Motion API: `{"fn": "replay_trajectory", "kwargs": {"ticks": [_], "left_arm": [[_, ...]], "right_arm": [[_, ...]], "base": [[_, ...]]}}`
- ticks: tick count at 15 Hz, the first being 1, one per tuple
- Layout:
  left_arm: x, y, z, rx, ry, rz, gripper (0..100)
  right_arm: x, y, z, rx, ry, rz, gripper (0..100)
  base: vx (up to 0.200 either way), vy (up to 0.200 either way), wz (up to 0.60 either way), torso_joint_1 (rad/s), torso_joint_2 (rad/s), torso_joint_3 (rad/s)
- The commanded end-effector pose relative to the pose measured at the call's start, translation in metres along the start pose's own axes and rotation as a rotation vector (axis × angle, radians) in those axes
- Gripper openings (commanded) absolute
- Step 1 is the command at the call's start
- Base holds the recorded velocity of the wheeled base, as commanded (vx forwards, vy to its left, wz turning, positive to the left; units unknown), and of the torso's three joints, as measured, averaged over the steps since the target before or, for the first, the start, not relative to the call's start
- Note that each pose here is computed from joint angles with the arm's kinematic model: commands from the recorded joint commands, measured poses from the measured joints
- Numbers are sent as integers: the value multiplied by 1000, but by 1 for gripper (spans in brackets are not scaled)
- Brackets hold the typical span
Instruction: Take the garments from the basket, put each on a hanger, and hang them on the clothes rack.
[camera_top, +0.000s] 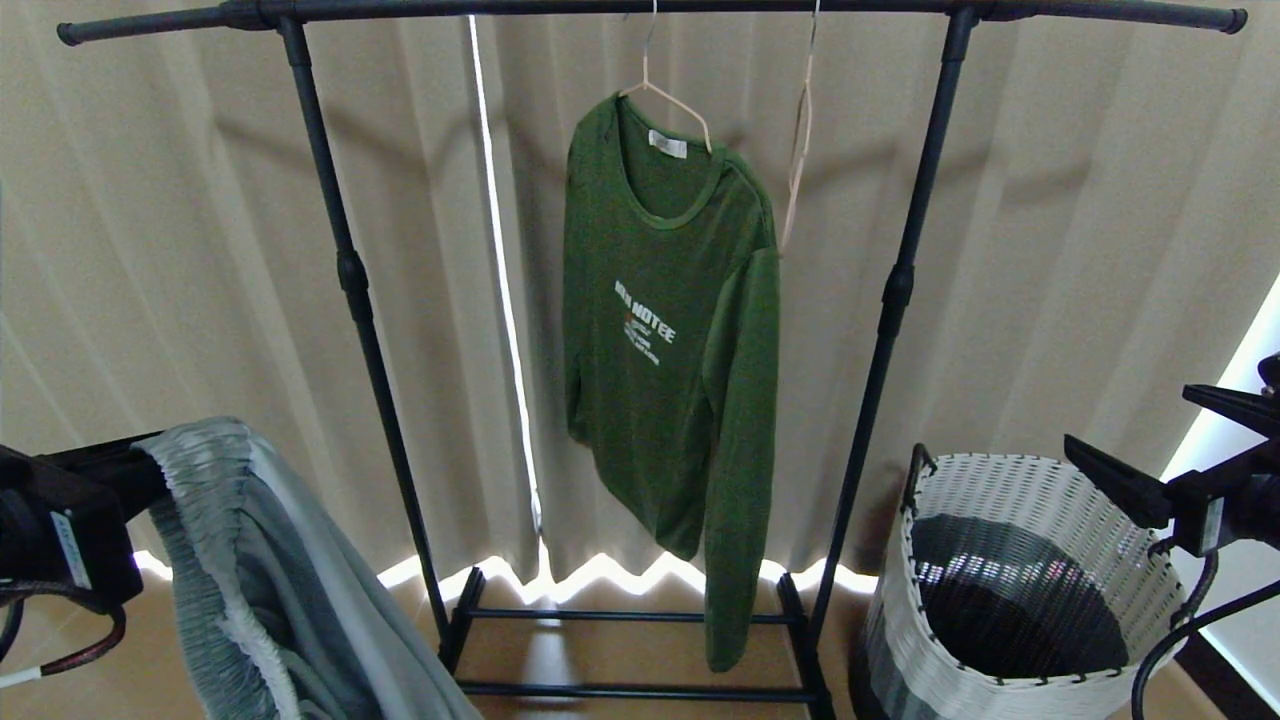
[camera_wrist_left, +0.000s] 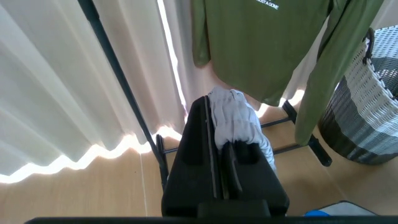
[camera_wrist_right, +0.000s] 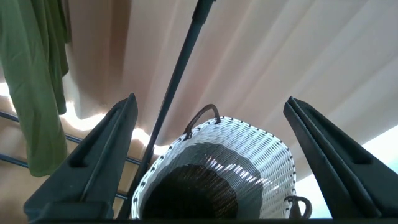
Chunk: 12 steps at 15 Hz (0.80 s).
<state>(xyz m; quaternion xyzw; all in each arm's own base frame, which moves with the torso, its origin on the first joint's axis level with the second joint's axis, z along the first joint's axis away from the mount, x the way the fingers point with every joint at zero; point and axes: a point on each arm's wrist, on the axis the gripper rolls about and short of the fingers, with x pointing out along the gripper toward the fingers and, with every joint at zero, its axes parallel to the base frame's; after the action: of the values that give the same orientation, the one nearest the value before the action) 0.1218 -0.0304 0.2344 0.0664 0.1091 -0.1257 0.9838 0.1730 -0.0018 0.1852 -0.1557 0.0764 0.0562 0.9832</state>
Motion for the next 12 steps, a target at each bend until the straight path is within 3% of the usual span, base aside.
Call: {"fn": "replay_trajectory", "kwargs": {"ticks": [1,7,12], "left_arm": [[1,0,-2,0,9,0,0],[1,0,-3,3,12,0,0],[1,0,-4,5,15,-1,0]], "right_arm": [[1,-1,1,0,-4,-2,100],[0,-1,2,0,-8,-2,100],[0,-1,2,0,-8,-2,100]], "base": [[0,0,0,0,0,0],[0,0,0,7,-30,-22],[0,0,0,108,-345,-270]]}}
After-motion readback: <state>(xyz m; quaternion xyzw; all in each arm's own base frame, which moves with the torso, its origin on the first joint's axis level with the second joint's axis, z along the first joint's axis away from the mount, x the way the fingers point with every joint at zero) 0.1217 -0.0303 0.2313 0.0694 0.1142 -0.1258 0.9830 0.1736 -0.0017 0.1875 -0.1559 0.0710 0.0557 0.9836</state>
